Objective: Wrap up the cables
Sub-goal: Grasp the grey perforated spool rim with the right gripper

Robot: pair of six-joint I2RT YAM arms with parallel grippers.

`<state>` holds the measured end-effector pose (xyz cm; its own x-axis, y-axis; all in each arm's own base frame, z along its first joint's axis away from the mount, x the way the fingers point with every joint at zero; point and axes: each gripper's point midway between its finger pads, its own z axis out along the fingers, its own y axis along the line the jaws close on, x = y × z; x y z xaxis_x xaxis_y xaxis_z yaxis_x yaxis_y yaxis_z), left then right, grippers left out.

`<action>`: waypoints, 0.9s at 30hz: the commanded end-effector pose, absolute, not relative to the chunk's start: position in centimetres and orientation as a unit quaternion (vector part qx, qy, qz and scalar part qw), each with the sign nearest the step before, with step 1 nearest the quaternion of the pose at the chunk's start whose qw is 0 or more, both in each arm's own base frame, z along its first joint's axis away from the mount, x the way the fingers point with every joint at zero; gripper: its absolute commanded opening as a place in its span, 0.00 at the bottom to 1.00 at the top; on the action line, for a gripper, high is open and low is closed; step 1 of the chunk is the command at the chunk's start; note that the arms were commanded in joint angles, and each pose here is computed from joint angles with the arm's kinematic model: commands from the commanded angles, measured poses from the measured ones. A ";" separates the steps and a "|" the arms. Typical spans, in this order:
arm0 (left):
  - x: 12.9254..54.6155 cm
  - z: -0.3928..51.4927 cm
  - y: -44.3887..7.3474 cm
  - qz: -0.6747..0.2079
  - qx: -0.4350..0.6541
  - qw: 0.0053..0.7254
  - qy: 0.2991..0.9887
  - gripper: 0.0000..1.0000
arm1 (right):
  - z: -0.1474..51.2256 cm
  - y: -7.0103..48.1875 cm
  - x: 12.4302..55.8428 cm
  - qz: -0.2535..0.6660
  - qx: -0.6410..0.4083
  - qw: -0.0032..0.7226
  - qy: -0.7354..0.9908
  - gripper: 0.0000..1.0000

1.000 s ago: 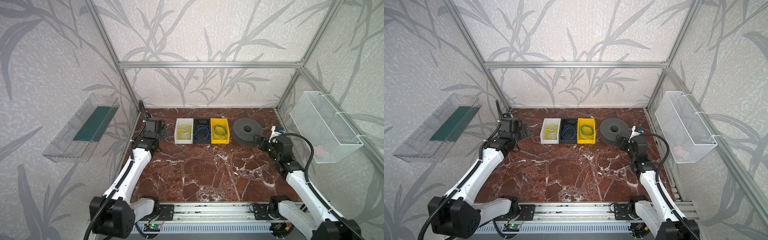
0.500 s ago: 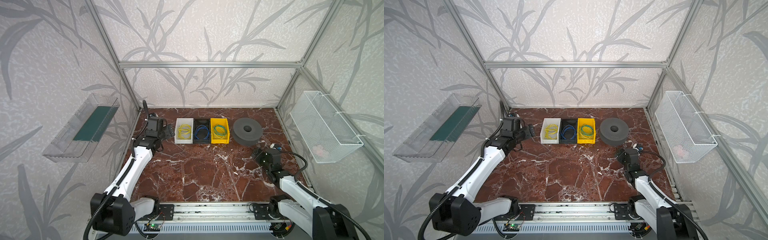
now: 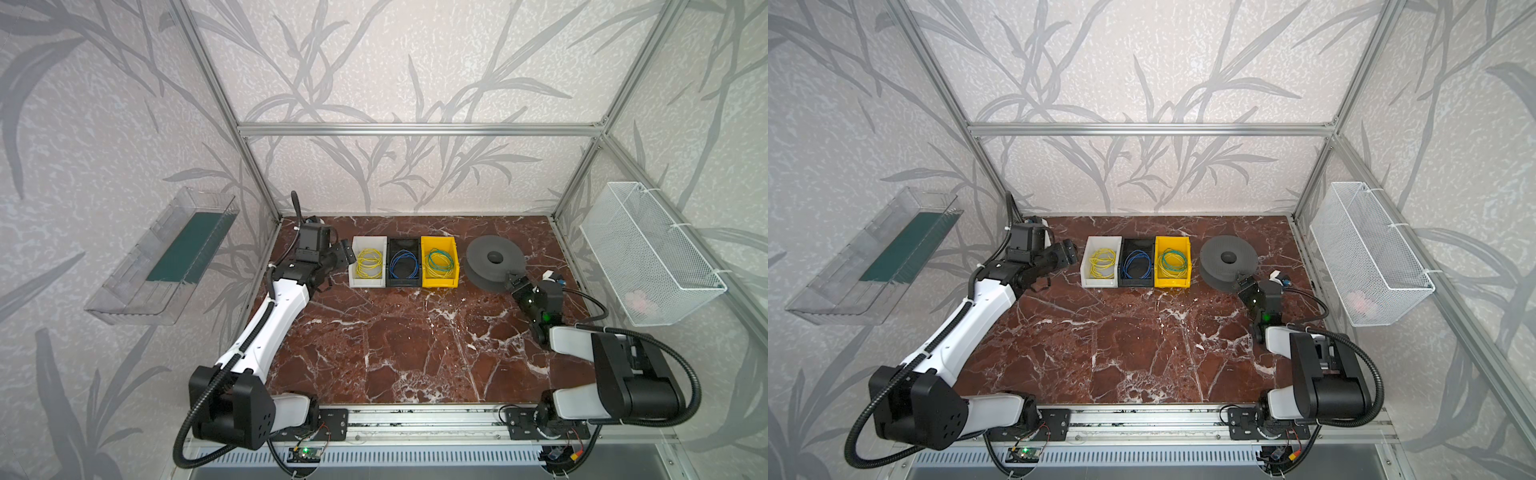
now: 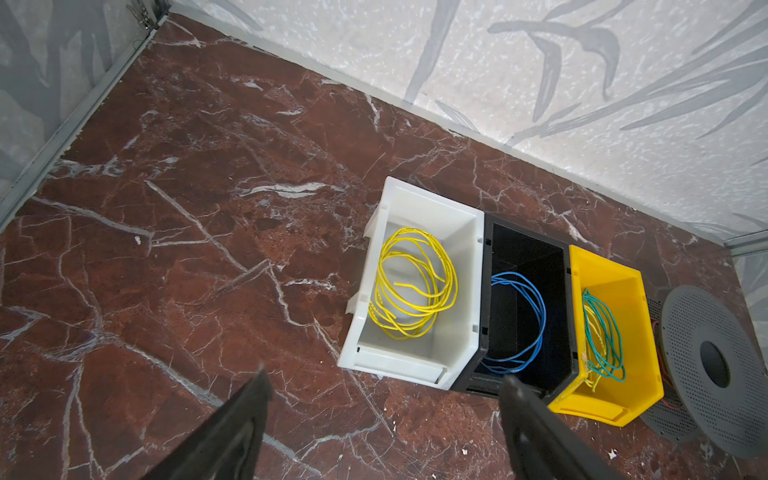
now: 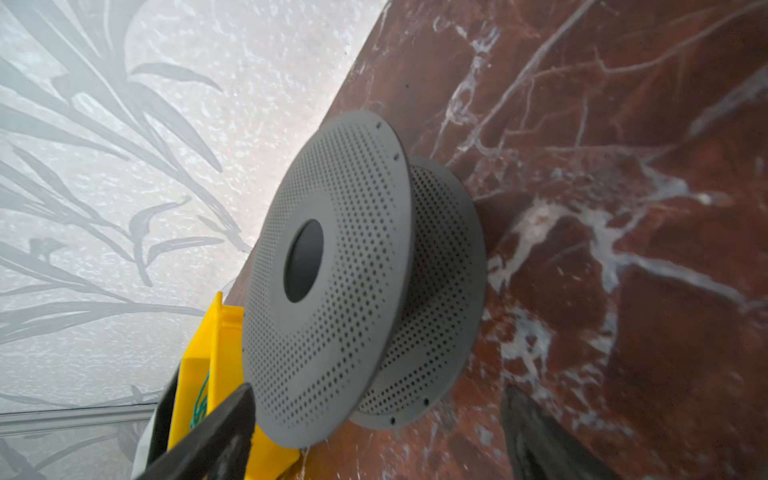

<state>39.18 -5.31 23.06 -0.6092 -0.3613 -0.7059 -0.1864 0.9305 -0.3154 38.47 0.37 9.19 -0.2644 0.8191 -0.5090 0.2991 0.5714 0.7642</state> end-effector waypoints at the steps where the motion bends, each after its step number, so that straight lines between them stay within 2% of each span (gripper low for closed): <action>1: 39.8 24.0 -6.0 -0.116 -0.155 0.415 0.889 0.87 | 11.5 0.2 40.5 0.303 0.367 0.508 0.718 0.90; 13: 41.0 25.7 -6.9 -0.120 -0.137 0.414 0.892 0.85 | 8.4 0.4 44.4 0.361 0.379 0.482 0.703 0.81; 16: 40.9 25.6 -7.0 -0.120 -0.138 0.411 0.893 0.84 | 7.7 0.4 44.9 0.366 0.376 0.485 0.700 0.75; 21: 40.7 25.6 -6.9 -0.116 -0.140 0.409 0.894 0.84 | 6.4 0.4 45.3 0.371 0.380 0.482 0.697 0.57; 24: 40.6 25.9 -6.9 -0.116 -0.141 0.409 0.894 0.84 | 5.9 0.4 45.4 0.373 0.383 0.481 0.695 0.40; 27: 40.5 26.0 -7.0 -0.116 -0.141 0.409 0.894 0.84 | 5.7 0.3 45.4 0.371 0.386 0.479 0.696 0.30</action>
<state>40.71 -6.94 24.77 -0.6346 -0.3421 -0.6930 -0.1531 0.9346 -0.3211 45.42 0.66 6.59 -0.2456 0.8926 -0.3780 0.1599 0.4219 0.8924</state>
